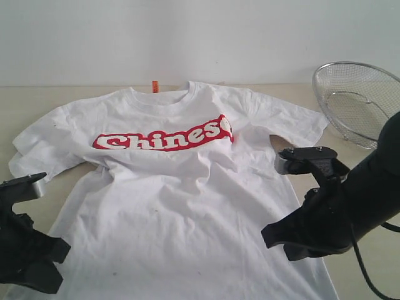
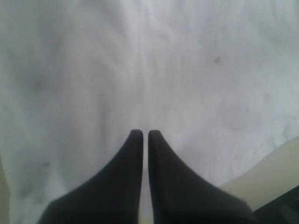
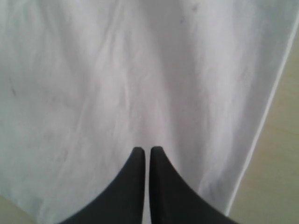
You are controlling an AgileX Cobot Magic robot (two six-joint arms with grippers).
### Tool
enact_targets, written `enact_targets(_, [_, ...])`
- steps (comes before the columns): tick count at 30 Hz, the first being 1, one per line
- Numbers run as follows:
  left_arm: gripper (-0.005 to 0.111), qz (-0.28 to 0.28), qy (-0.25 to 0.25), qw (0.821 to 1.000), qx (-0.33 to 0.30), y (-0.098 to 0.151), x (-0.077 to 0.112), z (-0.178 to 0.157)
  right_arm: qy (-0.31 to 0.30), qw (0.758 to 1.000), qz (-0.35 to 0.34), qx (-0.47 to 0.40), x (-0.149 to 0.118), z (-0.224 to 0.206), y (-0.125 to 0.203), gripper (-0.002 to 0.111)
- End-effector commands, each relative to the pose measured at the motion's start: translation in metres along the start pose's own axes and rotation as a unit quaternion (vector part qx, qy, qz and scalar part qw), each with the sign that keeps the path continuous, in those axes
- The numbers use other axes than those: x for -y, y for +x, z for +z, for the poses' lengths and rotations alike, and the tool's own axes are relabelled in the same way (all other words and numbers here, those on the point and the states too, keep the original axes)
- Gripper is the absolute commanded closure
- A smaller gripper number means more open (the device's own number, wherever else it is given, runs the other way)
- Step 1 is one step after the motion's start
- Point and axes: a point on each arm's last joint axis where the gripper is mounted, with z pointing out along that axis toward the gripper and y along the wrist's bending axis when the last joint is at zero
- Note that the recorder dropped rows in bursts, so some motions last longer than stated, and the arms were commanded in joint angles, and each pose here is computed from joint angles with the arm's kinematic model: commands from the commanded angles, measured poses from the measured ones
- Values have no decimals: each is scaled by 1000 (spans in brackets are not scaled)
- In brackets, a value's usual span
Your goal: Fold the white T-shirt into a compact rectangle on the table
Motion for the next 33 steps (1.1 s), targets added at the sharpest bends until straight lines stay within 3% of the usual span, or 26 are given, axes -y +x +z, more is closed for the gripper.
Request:
enact_targets(1, [102, 0, -8, 1000, -27, 1, -3, 6, 2, 1000, -1, -13, 2, 7, 2, 108])
enact_targets(11, [102, -4, -34, 998, -56, 7, -7, 5, 8, 998, 10, -55, 9, 29, 6, 108])
enact_targets(19, [102, -6, -30, 997, -74, 9, -7, 5, 9, 997, 11, -75, 11, 35, 9, 108])
enact_targets(27, [102, -32, -15, 988, -152, 15, -14, 27, 9, 997, 6, -80, 11, 35, 10, 108])
enact_targets(33, [102, -30, -9, 986, -163, 11, -14, 27, 7, 996, 5, -88, 11, 35, 11, 108])
